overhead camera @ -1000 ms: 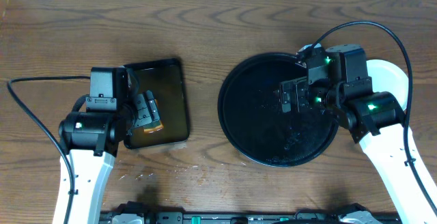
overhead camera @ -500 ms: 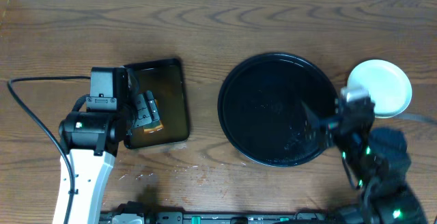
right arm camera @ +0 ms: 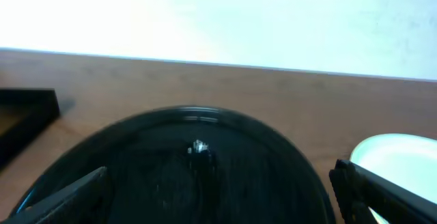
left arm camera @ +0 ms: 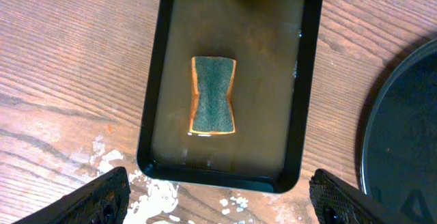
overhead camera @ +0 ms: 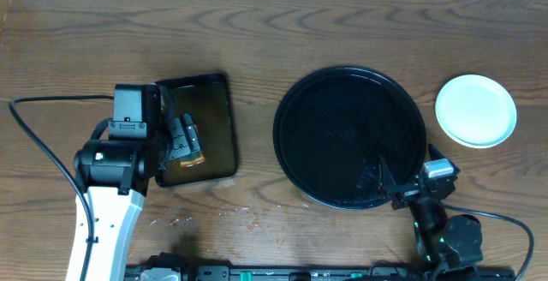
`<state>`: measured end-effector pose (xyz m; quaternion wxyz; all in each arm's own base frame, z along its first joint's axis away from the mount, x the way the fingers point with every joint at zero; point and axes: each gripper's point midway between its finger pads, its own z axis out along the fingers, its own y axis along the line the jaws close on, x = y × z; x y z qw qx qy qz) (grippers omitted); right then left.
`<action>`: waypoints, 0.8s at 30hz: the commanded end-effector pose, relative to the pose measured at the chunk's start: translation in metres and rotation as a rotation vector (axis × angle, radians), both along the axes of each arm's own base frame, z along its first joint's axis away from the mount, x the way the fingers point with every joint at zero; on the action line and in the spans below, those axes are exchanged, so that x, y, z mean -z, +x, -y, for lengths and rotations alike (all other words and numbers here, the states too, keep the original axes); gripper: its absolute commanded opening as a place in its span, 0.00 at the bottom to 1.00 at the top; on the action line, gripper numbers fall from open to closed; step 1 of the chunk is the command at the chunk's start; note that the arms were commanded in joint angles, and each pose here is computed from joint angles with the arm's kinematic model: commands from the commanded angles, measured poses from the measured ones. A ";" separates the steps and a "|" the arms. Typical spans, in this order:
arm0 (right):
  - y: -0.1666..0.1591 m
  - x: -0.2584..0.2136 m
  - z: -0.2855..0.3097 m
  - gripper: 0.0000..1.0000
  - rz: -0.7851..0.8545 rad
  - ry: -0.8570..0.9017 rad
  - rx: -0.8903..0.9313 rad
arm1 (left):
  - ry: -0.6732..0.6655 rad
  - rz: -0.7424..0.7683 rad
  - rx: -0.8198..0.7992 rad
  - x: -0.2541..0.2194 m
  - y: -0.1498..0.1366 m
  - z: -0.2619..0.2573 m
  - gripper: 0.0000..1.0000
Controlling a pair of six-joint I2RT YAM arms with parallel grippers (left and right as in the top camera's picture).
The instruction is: Clean dirty plates on tray and stack at the side
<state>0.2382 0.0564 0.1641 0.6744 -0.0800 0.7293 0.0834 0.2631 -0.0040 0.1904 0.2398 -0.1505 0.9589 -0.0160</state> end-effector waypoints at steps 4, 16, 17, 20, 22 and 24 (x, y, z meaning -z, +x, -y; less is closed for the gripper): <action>0.002 0.006 0.004 0.99 0.010 -0.010 0.019 | 0.014 -0.005 -0.006 0.001 -0.001 -0.002 0.86; 0.002 0.007 0.004 0.99 0.008 -0.011 0.019 | 0.014 -0.005 -0.006 0.001 -0.001 -0.002 0.86; 0.002 0.007 0.004 0.99 0.008 -0.011 0.019 | 0.014 -0.005 -0.006 0.001 -0.001 -0.002 0.86; 0.002 0.007 0.004 0.99 0.008 -0.011 0.019 | 0.014 -0.005 -0.006 0.001 -0.001 -0.002 0.86; 0.002 0.007 0.004 0.99 0.008 -0.011 0.019 | 0.014 -0.005 -0.006 0.001 -0.001 -0.002 0.86; 0.002 0.007 0.004 0.99 0.008 -0.011 0.019 | 0.014 -0.005 -0.006 0.001 -0.001 -0.002 0.86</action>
